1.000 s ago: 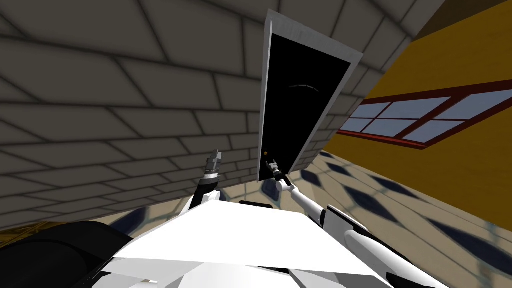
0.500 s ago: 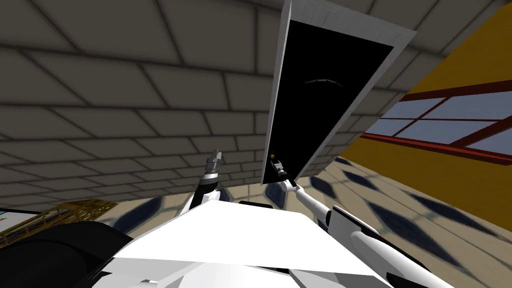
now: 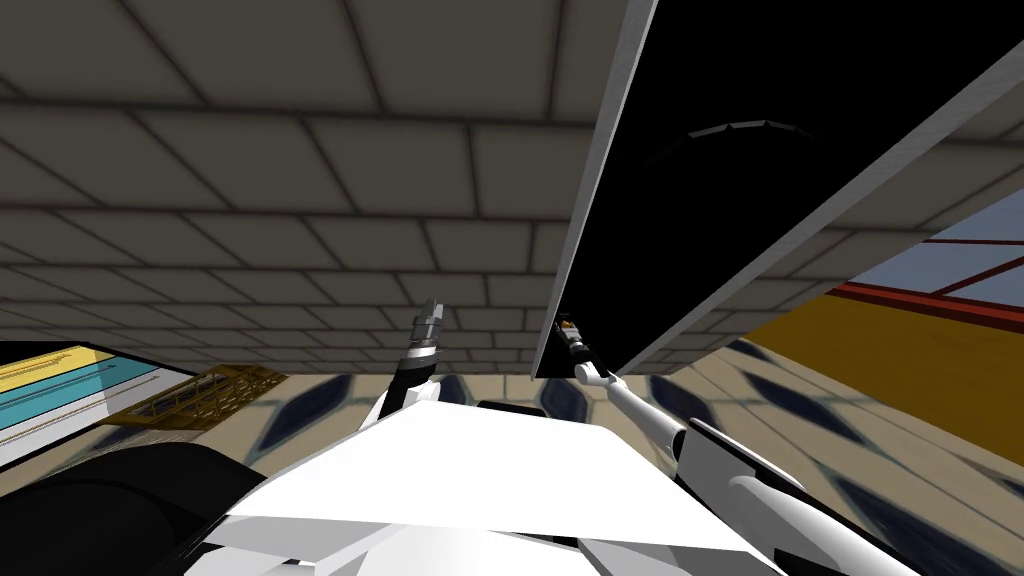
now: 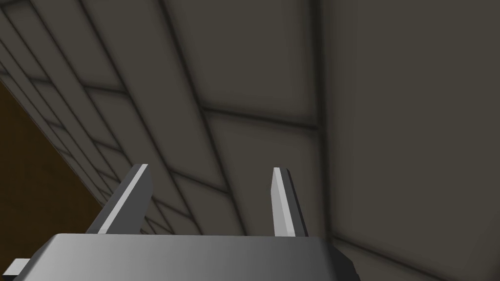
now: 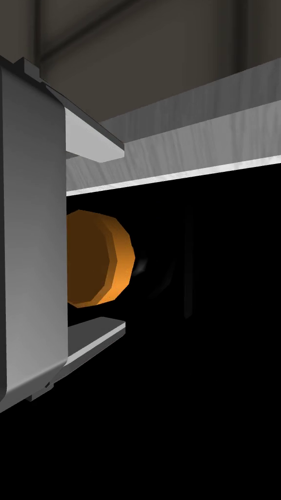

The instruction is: Pull the door open

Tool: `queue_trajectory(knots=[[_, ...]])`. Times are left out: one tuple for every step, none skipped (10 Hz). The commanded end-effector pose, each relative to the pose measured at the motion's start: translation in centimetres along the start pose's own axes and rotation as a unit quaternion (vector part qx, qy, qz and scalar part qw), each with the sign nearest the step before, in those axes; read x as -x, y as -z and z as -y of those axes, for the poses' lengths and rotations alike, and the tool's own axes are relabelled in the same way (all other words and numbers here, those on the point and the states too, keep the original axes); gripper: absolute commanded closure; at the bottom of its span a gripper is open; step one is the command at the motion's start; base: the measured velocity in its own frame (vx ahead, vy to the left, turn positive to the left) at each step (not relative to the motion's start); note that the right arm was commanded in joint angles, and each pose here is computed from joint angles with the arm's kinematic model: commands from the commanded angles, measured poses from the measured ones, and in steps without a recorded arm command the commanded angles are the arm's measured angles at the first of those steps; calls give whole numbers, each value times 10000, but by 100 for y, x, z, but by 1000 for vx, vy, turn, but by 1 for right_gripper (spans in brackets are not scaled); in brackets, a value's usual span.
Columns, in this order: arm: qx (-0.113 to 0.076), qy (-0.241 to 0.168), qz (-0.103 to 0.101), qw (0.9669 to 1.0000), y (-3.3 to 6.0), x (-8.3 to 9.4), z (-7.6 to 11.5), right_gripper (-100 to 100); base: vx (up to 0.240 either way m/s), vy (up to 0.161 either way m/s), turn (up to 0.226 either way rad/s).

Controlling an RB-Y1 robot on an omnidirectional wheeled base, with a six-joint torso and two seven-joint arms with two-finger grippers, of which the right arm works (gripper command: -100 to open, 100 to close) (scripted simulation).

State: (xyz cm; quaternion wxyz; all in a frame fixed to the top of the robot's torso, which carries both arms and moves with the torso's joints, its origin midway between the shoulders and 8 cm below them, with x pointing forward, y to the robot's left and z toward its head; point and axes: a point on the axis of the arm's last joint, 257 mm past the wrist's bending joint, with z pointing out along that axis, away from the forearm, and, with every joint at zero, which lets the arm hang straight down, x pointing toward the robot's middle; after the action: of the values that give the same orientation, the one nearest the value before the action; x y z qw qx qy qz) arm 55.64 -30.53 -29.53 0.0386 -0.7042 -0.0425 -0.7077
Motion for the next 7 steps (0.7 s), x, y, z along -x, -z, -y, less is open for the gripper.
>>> queue_trajectory(knots=[[29,-10,-5,10000,-6,23,-45,-100,37,7,-29],[19,-1,-3,10000,-6,15,-31,-100,12,3,-6],[19,-1,-3,10000,-6,15,-31,100,0,0,0],[19,-1,-3,10000,-6,15,-31,100,-3,-8,-6],[19,-1,-3,10000,-6,15,-31,100,0,0,0],[19,-1,-3,10000,-6,15,-31,100,0,0,0],[19,-1,-3,10000,-6,15,-31,100,0,0,0]])
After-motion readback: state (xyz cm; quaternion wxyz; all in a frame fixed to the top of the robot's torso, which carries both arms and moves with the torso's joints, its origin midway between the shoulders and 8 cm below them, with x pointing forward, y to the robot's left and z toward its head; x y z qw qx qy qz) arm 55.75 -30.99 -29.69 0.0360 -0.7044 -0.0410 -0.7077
